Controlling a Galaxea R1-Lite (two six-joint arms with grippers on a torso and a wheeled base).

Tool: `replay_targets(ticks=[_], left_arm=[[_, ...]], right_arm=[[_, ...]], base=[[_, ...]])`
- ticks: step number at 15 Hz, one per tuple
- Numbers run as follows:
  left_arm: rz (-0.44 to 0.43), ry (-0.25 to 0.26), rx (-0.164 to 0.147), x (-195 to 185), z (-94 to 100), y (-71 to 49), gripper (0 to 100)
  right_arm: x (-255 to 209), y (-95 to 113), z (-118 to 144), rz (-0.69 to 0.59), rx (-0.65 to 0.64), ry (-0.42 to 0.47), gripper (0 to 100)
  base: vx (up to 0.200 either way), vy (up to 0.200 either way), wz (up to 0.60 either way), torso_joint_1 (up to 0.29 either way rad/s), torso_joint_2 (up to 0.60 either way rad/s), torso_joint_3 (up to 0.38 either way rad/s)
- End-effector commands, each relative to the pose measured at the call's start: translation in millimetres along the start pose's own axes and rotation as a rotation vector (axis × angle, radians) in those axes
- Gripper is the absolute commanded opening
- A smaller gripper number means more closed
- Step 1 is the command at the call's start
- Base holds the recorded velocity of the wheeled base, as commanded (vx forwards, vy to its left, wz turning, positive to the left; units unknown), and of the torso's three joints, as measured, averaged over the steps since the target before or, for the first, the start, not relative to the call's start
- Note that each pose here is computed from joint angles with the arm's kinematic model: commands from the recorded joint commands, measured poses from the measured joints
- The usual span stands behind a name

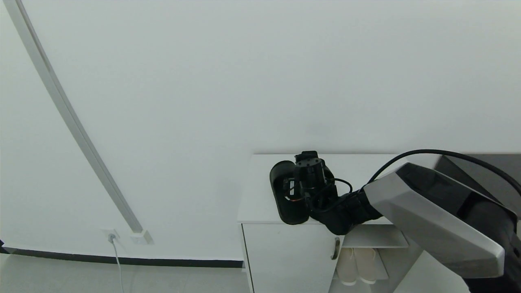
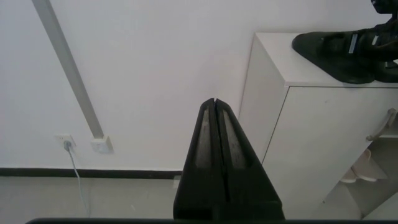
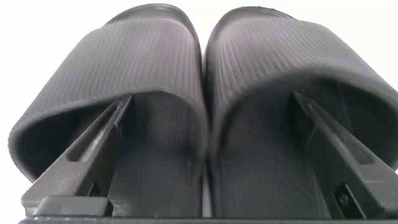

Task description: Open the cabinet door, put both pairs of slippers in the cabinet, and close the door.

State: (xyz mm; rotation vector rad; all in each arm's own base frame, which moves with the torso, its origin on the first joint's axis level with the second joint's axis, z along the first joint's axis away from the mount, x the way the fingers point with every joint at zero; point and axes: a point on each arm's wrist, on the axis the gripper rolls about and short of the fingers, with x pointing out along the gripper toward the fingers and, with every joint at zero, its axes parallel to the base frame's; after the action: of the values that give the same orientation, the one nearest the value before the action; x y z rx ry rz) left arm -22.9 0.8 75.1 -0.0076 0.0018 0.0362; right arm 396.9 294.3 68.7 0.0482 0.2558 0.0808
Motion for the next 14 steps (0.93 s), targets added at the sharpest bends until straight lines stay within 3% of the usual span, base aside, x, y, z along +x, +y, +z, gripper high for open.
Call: replay_targets(ticks=[1,10,14], left_arm=[[0.001,0.001,-0.002,0.1,0.0,0.0,0],[0.001,0.001,-0.002,0.1,0.0,0.0,0],[-0.002,0.001,0.006,0.1,0.0,-0.1,0]], right_arm=[[6.8,0.0,-5.1,-0.004,-0.007,0.002,0],[6.1,0.7,-4.0,-0.003,-0.004,-0.004,0],[-25.7,-4.7,33.3,0.019,0.014,-0.040,0]], base=[[0.000,0.000,0.00,0.000,0.00,0.000],[0.000,0.000,0.00,0.000,0.00,0.000],[0.000,0.000,0.00,0.000,0.00,0.000]])
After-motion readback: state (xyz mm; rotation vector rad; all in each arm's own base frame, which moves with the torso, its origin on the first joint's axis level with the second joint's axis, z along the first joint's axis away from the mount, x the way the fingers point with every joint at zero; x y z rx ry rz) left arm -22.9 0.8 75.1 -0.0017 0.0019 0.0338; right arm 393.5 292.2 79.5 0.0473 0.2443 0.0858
